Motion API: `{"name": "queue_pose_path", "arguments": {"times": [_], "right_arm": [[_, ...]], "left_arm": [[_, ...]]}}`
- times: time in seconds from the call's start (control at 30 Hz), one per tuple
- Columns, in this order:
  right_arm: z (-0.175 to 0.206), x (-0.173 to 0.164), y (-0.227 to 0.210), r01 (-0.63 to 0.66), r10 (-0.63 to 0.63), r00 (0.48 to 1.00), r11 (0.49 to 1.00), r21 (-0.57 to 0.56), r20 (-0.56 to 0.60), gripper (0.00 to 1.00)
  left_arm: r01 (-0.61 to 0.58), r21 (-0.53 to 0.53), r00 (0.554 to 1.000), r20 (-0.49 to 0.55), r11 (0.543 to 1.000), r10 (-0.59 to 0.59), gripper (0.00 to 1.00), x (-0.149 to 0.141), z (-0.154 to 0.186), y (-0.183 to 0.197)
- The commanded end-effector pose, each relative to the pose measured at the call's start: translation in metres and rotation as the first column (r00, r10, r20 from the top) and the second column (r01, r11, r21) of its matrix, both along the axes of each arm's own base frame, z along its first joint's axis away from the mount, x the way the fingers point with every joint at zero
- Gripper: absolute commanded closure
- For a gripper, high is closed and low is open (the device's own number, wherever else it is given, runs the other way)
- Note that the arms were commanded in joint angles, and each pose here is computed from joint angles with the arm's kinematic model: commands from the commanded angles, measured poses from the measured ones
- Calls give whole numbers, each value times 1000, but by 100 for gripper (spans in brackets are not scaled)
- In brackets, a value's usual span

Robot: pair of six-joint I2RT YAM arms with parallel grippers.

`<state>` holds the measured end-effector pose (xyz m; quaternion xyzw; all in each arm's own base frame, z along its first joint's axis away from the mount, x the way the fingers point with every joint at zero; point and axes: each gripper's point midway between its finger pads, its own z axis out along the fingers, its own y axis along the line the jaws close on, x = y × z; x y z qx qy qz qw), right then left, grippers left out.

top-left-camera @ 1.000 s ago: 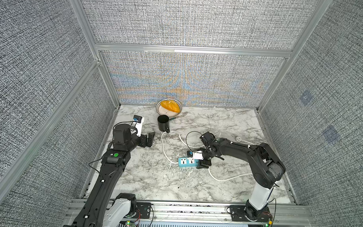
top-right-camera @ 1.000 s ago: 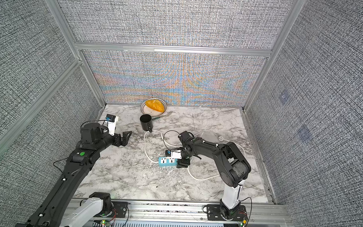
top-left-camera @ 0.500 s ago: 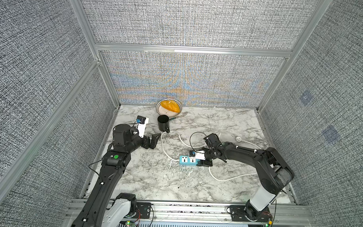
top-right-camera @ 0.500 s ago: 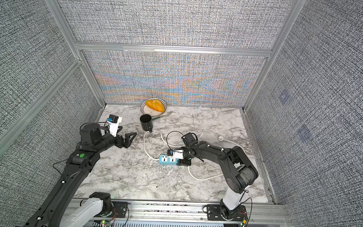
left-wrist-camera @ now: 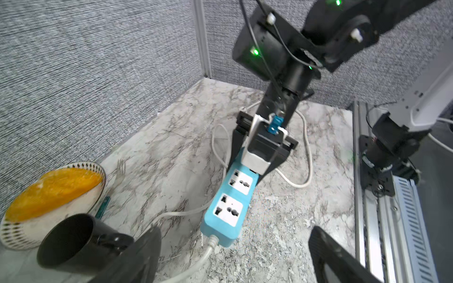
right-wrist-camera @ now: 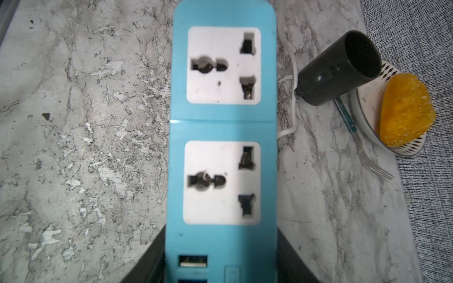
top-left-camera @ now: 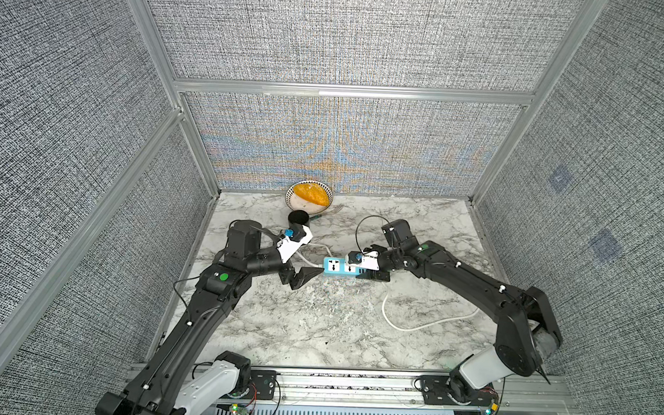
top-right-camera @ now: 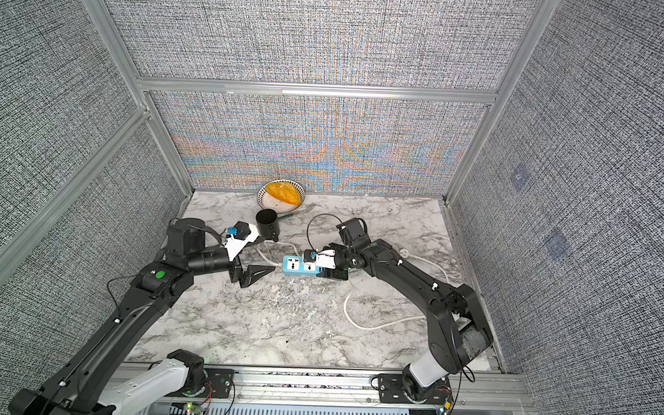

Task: Wrap the cord around the power strip
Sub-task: Pick up the power strip from the center of the board.

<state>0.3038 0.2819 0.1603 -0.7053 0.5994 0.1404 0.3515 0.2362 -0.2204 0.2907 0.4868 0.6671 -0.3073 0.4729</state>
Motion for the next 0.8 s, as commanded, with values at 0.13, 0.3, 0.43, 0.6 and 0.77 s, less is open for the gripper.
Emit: {"name": "queue_pose_path", "arguments": {"times": [0.13, 0.3, 0.43, 0.6, 0.77], "right_arm": [[24, -10, 0, -72, 72, 997, 997, -10, -7, 85], [38, -12, -1, -77, 77, 997, 997, 14, 19, 86], [46, -14, -1, -85, 84, 996, 996, 33, 29, 86], [49, -16, -1, -94, 92, 995, 995, 41, 32, 87], [52, -15, -1, -94, 91, 995, 994, 51, 51, 87]], "left_arm": [[140, 195, 984, 79, 971, -158, 3, 0, -27, -21], [146, 235, 981, 90, 961, -171, 2, 14, -36, -26], [156, 279, 978, 90, 947, -188, 4, 20, -49, -32], [155, 321, 970, 129, 934, -205, 14, 29, -59, -41], [151, 298, 956, 199, 942, -216, 32, 32, -52, -47]]}}
